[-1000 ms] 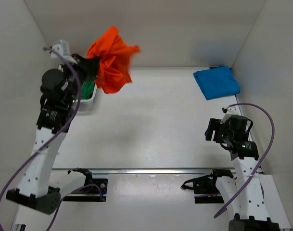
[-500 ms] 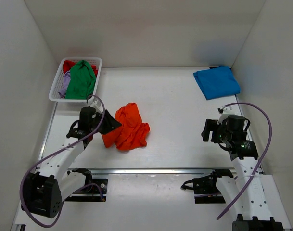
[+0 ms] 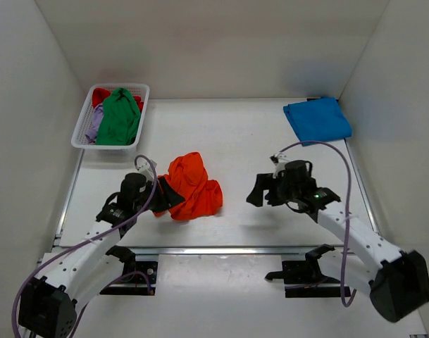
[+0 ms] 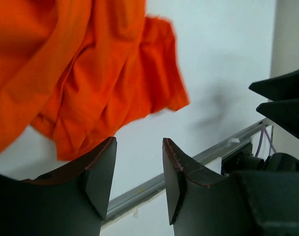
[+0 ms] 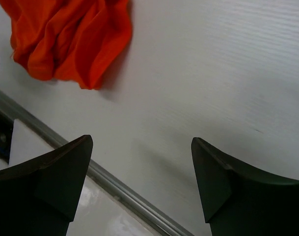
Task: Fold and stack the t-shirts
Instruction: Move the tshirt to the center of the board, then flatten out the tshirt
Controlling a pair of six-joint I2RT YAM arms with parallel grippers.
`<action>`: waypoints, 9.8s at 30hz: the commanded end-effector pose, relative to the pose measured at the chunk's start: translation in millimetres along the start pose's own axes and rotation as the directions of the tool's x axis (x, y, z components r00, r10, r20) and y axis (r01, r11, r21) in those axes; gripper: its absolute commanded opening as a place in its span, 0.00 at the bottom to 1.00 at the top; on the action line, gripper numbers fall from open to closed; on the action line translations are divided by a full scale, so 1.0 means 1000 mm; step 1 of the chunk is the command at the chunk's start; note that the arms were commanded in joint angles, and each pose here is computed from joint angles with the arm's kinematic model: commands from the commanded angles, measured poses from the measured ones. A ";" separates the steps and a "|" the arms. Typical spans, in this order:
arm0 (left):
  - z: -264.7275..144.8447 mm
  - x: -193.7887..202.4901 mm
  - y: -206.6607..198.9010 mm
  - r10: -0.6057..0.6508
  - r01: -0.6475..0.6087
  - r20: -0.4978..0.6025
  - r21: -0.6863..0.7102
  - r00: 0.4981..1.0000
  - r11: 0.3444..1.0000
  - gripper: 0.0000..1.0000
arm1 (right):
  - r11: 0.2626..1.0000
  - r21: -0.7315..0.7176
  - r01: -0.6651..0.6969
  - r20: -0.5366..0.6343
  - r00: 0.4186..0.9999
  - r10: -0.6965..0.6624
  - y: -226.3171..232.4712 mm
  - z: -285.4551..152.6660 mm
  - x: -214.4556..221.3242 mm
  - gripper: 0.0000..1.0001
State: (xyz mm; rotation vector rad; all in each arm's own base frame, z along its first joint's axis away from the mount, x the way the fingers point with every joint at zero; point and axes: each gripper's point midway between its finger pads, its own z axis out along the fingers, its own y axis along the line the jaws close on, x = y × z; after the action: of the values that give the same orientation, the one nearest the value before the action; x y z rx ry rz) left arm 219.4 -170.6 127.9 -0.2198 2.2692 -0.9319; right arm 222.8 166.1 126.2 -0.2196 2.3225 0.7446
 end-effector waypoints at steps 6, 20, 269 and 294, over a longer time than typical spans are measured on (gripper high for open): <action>0.010 0.056 0.027 -0.030 0.019 -0.116 -0.102 0.993 0.995 0.57 | 0.980 -0.201 0.010 -0.017 1.000 -0.014 0.078 0.063 -0.014 0.86; 0.043 0.056 0.047 -0.046 0.028 -0.087 -0.206 0.995 0.978 0.65 | 0.992 -0.122 -0.009 -0.166 0.986 -0.011 0.080 0.133 0.022 0.88; -0.055 -0.335 -0.156 0.393 -0.393 0.513 -0.115 0.763 0.913 0.00 | 0.985 0.172 0.014 0.722 0.679 -0.136 -0.004 -0.144 -0.320 0.00; 0.026 -0.144 -0.009 0.269 -0.265 -0.017 -0.226 0.963 0.937 0.51 | 0.967 0.247 -0.064 0.172 0.985 0.021 -0.080 0.020 -0.153 0.51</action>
State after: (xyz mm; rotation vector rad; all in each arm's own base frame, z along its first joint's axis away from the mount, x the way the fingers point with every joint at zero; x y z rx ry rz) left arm 374.2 -141.7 255.0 -0.0352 2.1746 -0.6009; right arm 403.8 76.8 214.4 0.0659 2.1511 0.3716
